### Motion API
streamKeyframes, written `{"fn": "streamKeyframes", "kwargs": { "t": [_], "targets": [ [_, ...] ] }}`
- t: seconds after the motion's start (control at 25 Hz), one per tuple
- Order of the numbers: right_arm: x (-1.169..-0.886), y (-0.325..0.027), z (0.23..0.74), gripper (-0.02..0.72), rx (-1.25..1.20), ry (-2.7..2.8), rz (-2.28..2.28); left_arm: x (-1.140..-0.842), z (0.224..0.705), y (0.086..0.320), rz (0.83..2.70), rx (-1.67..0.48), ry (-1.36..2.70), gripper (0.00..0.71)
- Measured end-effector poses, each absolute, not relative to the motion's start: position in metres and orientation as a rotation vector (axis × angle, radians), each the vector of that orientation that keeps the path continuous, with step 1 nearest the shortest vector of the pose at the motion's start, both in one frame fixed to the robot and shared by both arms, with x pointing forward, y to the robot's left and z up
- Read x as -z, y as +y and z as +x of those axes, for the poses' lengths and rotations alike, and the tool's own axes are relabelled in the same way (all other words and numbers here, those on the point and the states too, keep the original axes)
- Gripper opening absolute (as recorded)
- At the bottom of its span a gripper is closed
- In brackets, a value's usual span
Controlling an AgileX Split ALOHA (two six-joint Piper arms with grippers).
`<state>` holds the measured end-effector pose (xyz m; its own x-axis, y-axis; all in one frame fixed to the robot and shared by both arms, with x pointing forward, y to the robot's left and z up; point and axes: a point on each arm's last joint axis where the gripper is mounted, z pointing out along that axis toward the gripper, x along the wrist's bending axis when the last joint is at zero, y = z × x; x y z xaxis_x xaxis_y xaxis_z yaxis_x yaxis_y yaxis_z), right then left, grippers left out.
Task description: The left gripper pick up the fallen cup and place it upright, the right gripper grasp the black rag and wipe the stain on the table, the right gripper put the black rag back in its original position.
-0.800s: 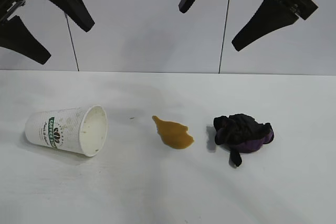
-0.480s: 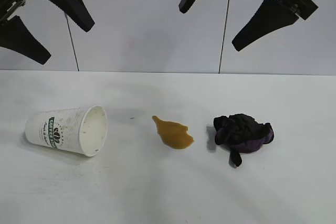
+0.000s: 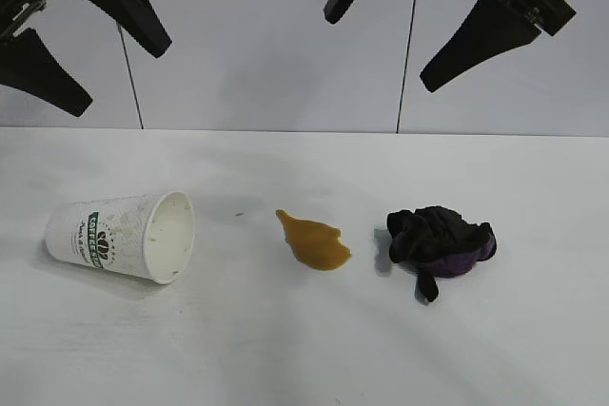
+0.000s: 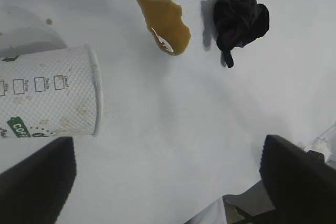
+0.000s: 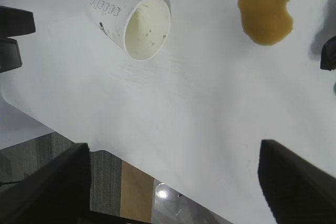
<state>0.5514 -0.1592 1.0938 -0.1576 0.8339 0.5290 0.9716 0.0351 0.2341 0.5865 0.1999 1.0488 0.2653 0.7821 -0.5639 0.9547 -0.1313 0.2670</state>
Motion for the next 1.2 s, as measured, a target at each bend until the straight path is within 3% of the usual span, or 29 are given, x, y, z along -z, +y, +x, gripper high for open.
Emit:
{"fn": "streamKeyframes", "kwargs": {
  "t": [0.28,0.4,0.6,0.8,0.92,1.2],
  "targets": [
    [-1.094,-0.159,0.551,0.601,0.809,-2.071,-1.853,-1.066,0.594,0.199,2.007,0.277,1.433,0.687],
    [-1.094,-0.159,0.552,0.601,0.813,-2.076,-1.849,-1.081,0.591,0.190,2.188,0.199,1.100,0.687],
    [-1.094,-0.159,0.552,0.601,0.815,-2.078,-1.849,-1.092,0.581,0.156,2.392,0.001,0.420,0.687],
    [-1.094,-0.159,0.552,0.601,0.815,-2.078,-1.849,-1.083,0.565,0.130,2.625,-0.109,-0.013,0.687],
    [-1.094,-0.159,0.552,0.601,0.814,-2.079,-1.849,-1.076,0.563,0.124,2.774,-0.226,-0.118,0.687],
    [-1.094,-0.159,0.552,0.601,0.815,-2.079,-1.849,-1.042,0.558,0.115,2.925,-0.409,-0.284,0.687]
  ]
}}
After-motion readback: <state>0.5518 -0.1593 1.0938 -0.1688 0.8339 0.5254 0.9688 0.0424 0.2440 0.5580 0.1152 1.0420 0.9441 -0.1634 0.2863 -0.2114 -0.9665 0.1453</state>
